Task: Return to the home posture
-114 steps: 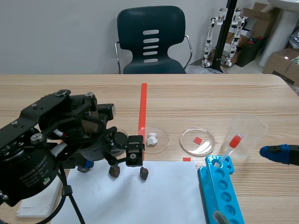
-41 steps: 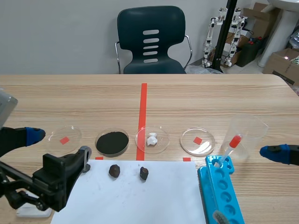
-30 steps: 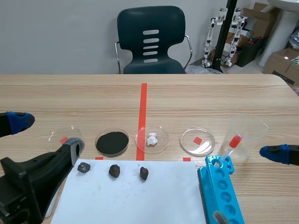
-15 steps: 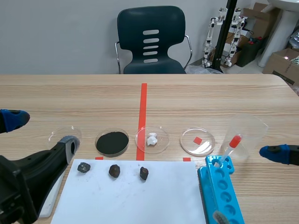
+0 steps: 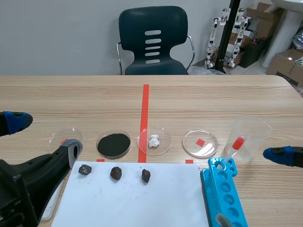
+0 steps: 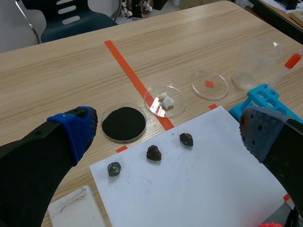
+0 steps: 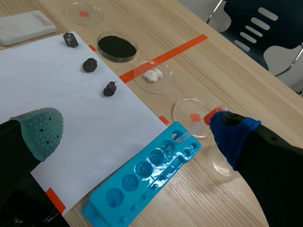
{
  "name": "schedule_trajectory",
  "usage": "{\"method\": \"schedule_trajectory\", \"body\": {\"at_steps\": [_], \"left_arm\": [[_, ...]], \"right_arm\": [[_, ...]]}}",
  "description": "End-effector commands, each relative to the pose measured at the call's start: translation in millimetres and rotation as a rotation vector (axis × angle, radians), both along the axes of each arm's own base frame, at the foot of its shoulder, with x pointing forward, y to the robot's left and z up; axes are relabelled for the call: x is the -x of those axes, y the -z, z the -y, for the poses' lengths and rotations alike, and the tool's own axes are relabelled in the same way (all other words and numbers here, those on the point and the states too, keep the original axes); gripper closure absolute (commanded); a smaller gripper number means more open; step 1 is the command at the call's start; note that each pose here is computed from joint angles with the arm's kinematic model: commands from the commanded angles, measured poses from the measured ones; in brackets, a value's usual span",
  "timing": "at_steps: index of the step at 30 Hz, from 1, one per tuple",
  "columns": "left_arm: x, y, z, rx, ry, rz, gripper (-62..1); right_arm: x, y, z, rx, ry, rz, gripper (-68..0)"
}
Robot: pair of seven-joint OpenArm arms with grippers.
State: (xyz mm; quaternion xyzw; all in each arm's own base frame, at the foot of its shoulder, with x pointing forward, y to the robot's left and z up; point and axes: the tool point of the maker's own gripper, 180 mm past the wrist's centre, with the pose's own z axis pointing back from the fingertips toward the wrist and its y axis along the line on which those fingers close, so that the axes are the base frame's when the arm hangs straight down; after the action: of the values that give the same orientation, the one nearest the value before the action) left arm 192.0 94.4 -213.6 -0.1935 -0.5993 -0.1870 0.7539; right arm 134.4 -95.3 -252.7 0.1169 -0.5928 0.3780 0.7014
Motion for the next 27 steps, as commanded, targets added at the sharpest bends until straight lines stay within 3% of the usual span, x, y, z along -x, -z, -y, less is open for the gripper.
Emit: {"method": "schedule_trajectory", "body": {"at_steps": [1, 17, 25, 27], "left_arm": [[0.1, -5.0, 3.4, 0.026, 0.003, 0.013, -62.3], [-0.1, -5.4, 3.4, 0.028, 0.002, 0.015, -62.3], [-2.7, -11.7, 1.6, 0.123, -0.03, -0.003, -62.3], [-2.7, -11.7, 1.6, 0.124, -0.03, -0.004, -62.3]], "right_arm": [[-3.3, -6.4, -0.3, -0.01, -0.003, 0.023, -65.5], [-3.3, -6.4, -0.3, -0.01, -0.003, 0.023, -65.5], [-3.3, -6.4, -0.3, -0.01, -0.003, 0.023, -65.5], [-3.3, -6.4, -0.3, -0.01, -0.003, 0.023, -65.5]]}}
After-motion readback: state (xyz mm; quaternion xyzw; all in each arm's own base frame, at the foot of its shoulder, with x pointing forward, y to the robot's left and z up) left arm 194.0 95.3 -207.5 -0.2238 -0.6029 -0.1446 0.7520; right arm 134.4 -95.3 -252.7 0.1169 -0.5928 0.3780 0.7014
